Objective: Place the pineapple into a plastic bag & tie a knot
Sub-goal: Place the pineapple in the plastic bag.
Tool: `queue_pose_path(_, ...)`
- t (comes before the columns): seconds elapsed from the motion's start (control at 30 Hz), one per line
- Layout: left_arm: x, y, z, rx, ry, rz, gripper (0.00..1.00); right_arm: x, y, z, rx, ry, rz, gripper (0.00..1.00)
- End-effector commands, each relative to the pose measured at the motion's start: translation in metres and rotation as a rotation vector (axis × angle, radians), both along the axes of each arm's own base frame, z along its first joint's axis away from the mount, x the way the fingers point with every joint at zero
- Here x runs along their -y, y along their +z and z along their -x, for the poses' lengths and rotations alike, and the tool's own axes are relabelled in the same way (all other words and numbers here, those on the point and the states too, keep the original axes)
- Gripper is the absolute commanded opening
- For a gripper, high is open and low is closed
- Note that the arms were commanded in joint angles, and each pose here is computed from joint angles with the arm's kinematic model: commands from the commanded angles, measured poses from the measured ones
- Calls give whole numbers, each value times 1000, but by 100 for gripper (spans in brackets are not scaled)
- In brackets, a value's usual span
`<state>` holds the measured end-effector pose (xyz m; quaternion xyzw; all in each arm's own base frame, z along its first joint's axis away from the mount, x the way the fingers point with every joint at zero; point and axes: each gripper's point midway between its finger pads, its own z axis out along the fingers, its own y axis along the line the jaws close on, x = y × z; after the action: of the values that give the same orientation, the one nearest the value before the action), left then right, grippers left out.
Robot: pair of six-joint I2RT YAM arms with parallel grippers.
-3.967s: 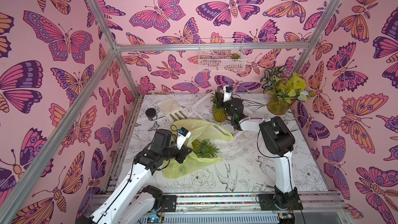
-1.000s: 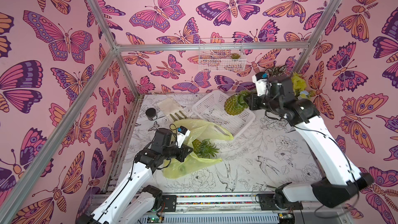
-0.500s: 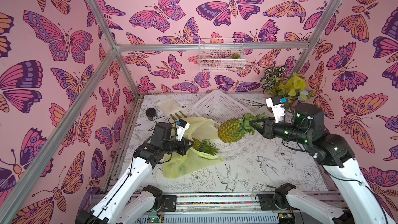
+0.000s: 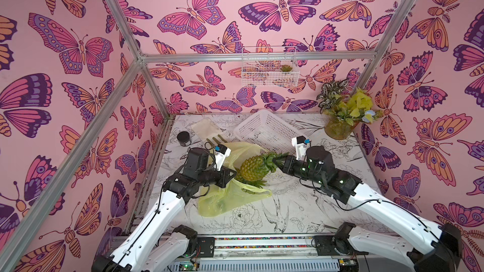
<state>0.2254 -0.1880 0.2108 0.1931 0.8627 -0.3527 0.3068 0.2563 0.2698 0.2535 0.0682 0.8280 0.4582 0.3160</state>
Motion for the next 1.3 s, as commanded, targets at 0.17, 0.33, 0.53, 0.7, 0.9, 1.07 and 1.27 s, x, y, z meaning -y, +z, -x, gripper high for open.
queue_pose_path(0.17, 4, 12, 1, 25, -27, 26, 0, -31, 55, -41, 67, -174, -414, 0)
queue_pose_path(0.33, 6, 12, -6, 28, -20, 30, 0, -48, 27, -46, -5, -225, -457, 0)
queue_pose_path(0.53, 8, 17, -14, 50, -2, 49, 0, -76, 9, -47, -40, -215, -514, 0)
queue_pose_path(0.7, 10, 12, -14, 41, -9, 50, 0, -99, 5, -51, -61, -191, -582, 0)
queue_pose_path(0.9, 10, 7, -13, 45, -20, 42, 0, -123, -22, -55, -115, -146, -610, 0)
queue_pose_path(1.07, 8, 7, -13, 86, -38, 24, 0, -121, -14, -47, -104, -71, -591, 0)
queue_pose_path(1.27, 16, 15, -11, 140, -121, 32, 0, -125, -6, -37, -100, 33, -617, 0)
